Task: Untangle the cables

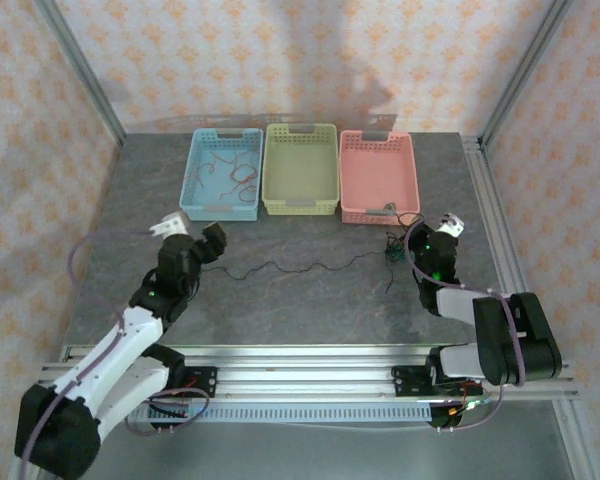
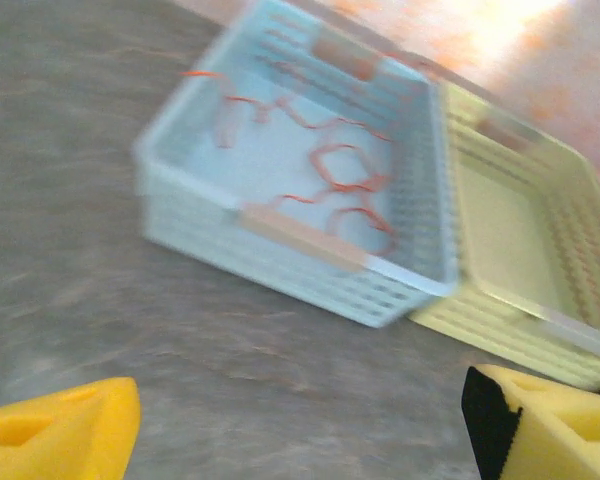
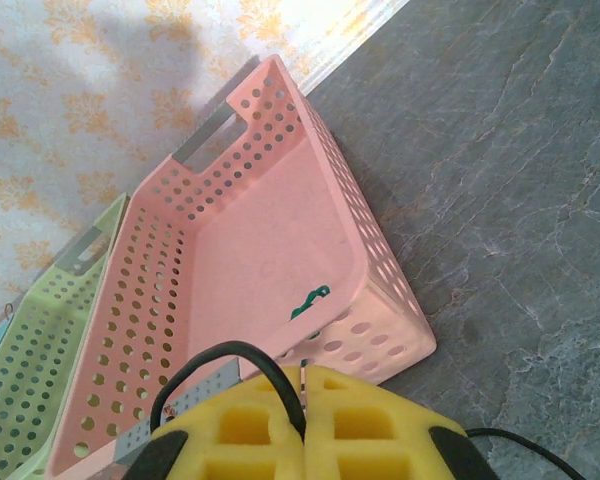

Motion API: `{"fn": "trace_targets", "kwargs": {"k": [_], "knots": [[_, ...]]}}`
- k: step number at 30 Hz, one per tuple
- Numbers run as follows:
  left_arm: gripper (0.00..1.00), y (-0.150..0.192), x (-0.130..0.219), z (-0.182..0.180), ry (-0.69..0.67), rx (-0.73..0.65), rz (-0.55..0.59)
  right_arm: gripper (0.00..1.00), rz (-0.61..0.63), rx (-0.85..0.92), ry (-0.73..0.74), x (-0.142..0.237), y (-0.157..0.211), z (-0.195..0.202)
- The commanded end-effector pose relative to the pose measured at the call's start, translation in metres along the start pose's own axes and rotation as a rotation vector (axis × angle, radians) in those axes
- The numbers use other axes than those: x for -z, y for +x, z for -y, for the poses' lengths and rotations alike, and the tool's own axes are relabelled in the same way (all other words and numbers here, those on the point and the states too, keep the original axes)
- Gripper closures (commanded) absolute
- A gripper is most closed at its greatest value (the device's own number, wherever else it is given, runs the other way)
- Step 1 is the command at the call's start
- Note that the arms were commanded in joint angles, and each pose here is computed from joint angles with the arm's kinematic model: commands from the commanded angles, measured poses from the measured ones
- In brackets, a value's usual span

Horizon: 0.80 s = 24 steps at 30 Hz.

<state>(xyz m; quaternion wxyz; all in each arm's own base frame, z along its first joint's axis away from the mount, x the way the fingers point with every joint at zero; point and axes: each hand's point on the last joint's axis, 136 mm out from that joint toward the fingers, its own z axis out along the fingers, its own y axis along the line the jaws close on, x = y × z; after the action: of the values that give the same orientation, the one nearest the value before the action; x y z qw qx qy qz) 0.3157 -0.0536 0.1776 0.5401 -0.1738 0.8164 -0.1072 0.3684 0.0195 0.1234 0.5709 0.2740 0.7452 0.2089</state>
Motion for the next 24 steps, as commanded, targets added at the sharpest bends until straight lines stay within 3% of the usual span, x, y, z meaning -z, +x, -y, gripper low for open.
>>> {"fn": "trace_targets", "kwargs": {"k": [1,6,10,16,24], "knots": [[0.16,-0.001,0.003,0.080,0.214,-0.239,-0.042,1.00,0.047,-0.005,-0.048,-0.003,-0.014,-0.015],[0.18,0.061,-0.010,0.187,0.380,-0.566,-0.284,1.00,0.045,-0.010,-0.048,-0.003,-0.012,-0.014],[0.19,0.108,-0.026,0.251,0.441,-0.697,-0.441,1.00,0.039,-0.007,-0.048,-0.003,-0.011,-0.014],[0.23,0.168,-0.061,0.273,0.402,-0.849,-0.658,1.00,0.042,-0.011,-0.045,-0.004,-0.011,-0.013],[0.24,0.215,-0.081,0.271,0.304,-1.029,-0.758,1.00,0.047,-0.013,-0.047,-0.006,-0.012,-0.013]]}}
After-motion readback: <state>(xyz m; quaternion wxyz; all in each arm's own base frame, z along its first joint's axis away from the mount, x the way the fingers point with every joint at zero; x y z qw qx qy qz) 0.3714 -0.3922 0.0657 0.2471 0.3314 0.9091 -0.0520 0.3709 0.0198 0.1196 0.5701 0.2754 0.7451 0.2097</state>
